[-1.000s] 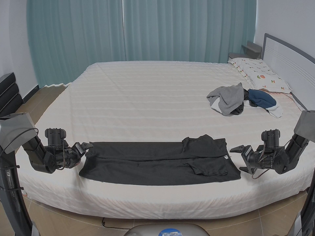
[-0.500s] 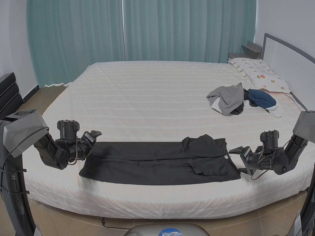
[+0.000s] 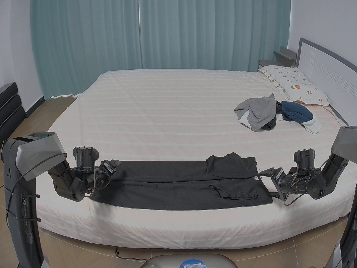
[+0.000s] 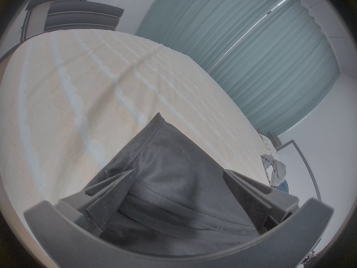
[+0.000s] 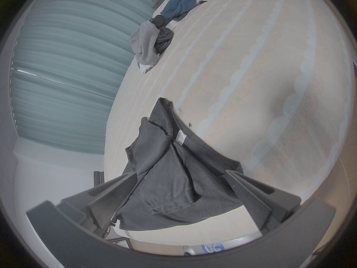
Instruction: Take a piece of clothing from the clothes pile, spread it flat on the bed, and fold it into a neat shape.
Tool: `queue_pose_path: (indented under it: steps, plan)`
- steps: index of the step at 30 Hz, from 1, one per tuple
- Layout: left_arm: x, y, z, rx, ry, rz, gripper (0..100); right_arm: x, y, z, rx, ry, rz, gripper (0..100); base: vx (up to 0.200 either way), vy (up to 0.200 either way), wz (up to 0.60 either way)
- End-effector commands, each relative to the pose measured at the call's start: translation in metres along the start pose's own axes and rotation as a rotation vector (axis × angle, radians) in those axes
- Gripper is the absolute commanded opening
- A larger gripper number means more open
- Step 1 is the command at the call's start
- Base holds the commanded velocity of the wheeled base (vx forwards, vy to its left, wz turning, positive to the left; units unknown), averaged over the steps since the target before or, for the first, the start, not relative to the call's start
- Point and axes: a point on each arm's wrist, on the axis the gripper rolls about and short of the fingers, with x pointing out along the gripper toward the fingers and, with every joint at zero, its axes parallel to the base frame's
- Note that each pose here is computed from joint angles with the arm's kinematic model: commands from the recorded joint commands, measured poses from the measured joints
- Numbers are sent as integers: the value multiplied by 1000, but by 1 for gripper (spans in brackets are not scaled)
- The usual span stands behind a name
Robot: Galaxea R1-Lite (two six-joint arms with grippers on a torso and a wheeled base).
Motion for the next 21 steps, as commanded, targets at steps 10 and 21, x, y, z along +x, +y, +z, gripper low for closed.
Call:
queue_pose_path:
  steps: [10,21]
  plan:
    - [-6,4,9,-11,-73,-14,100,-1,5,-5,-15,9,7,100,0,0,0]
    - [-34,3,44,-167,-86,-110,100,-29,44,-44,-86,72,102,100,0,0,0]
